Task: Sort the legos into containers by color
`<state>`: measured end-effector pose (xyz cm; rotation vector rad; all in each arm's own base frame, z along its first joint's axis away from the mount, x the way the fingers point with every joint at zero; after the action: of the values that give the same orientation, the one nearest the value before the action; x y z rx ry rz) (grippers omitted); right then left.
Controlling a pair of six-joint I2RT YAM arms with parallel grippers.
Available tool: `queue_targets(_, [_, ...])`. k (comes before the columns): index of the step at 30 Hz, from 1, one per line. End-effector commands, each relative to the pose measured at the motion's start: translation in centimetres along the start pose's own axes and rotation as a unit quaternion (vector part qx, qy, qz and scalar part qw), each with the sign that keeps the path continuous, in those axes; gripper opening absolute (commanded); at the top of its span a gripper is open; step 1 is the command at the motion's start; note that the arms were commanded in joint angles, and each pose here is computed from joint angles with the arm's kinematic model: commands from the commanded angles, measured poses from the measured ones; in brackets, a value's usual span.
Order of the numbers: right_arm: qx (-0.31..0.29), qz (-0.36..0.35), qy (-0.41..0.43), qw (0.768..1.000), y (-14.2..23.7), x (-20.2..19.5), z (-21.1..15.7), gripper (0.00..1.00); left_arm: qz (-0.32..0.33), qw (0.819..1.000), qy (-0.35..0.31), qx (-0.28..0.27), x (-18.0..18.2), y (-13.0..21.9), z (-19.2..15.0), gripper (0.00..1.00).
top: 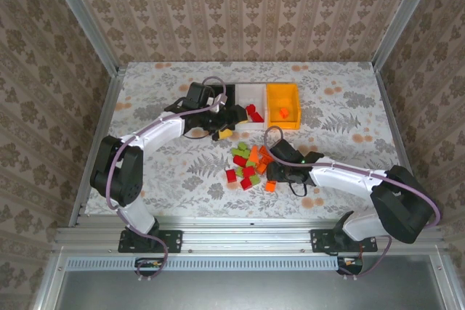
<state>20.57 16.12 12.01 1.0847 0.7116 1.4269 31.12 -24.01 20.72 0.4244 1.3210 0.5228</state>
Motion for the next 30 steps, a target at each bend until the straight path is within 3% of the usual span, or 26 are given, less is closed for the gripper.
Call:
queue_targets(1, [0.006,-0.038,0.021,0.999,-0.7,-0.8,0.1,0.47,-0.007,1.000,-0.020,-0.005,-1.1,0.5,0.4,0.97])
queue_targets(8, [0.000,-0.059,0.040,0.997,-0.9,-0.5,0.8,0.39,-0.006,1.000,-0.022,-0.010,-1.1,0.9,0.5,0.97])
queue_targets(11, [-0.029,-0.060,0.045,0.997,0.8,-0.2,1.8,0.35,-0.007,1.000,-0.022,-0.016,-1.1,1.3,0.8,0.97])
queue_targets(16, [-0.117,-0.028,0.060,0.991,5.0,2.7,7.1,0.35,-0.006,0.998,-0.008,-0.060,-0.2,4.3,2.7,0.97])
queue_targets(23, [-0.142,-0.059,0.118,0.981,-0.4,9.1,15.7,0.36,0.023,0.986,0.057,-0.156,5.0,10.3,6.0,0.98])
queue_targets(30, [-0.112,-0.095,0.141,0.979,-4.2,10.7,20.0,0.46,0.005,0.984,0.079,-0.162,6.1,10.8,6.6,0.98])
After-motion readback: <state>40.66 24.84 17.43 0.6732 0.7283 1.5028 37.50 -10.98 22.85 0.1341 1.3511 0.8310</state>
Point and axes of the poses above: each hand's point on the last joint's axis, 136 mm out from that joint toward the fingers, its own y axis back along the fingers, its own x axis along the line the jaws close on, z = x × y, the point moved 9 cm from there along y, back along the fingers, and after that the axes turned 7 degrees about -y, right-handed, at the moved point
